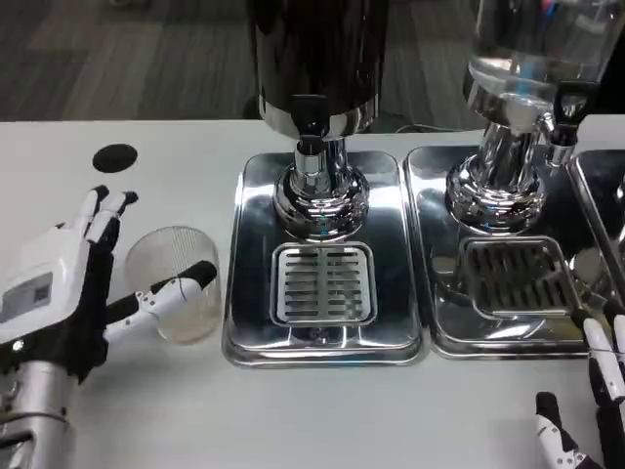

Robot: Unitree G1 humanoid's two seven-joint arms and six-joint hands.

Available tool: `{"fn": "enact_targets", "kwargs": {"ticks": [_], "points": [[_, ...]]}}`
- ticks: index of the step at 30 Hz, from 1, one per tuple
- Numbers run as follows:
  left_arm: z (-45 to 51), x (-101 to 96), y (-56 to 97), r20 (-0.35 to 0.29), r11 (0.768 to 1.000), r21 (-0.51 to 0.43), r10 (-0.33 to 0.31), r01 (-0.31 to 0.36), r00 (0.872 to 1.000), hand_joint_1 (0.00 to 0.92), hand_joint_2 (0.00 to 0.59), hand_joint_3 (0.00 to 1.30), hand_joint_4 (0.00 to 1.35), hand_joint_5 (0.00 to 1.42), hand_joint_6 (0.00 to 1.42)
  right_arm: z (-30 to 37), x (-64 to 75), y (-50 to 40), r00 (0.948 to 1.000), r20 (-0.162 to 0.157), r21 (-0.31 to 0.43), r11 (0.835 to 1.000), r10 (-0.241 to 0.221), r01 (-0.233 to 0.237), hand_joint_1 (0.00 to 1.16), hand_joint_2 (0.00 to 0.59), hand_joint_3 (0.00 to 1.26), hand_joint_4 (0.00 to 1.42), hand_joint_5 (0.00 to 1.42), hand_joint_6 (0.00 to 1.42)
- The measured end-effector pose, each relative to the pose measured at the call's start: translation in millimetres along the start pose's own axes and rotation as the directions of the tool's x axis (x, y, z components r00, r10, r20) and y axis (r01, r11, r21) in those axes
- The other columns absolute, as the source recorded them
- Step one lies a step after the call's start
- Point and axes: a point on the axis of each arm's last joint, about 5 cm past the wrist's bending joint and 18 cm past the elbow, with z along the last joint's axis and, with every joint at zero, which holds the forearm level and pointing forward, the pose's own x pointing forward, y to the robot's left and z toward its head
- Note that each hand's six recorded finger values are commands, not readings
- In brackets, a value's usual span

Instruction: Grasp the cup under the faucet to collect the drink, then remove the cup.

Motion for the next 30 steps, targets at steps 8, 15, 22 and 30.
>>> {"fn": "enact_targets", "kwargs": {"ticks": [8,15,22,30], "points": [[0.3,3.0,-11.9,-0.007,0.998,0.013,-0.063,0.063,0.998,0.000,0.016,0.17,0.00,0.16,0.16,1.2,1.5,2.1,0.9999,0.014,0.010,1.000,0.006,-0.006,0.21,0.404,0.09,0.00,0.00,0.02],[0.0,9.3,-13.8,-0.018,0.997,0.013,-0.072,0.072,0.997,0.000,0.034,0.17,0.00,0.25,0.23,2.0,3.6,5.6,0.9996,0.022,0.011,1.000,0.018,-0.018,0.20,0.404,0.13,0.00,0.00,0.02],[1.4,16.0,-15.8,-0.019,0.998,-0.001,-0.069,0.069,0.997,0.056,0.045,0.18,0.06,0.36,0.36,1.9,5.7,6.4,0.9996,0.022,0.022,1.000,0.017,-0.018,0.20,0.403,0.17,0.00,0.00,0.03],[5.2,21.1,-21.4,-0.007,0.998,-0.023,-0.064,0.063,0.998,0.220,0.090,0.30,0.28,0.62,0.77,0.5,4.8,6.4,0.9996,0.020,0.033,0.999,0.022,-0.023,0.20,0.403,0.21,0.00,0.00,0.05]]}}
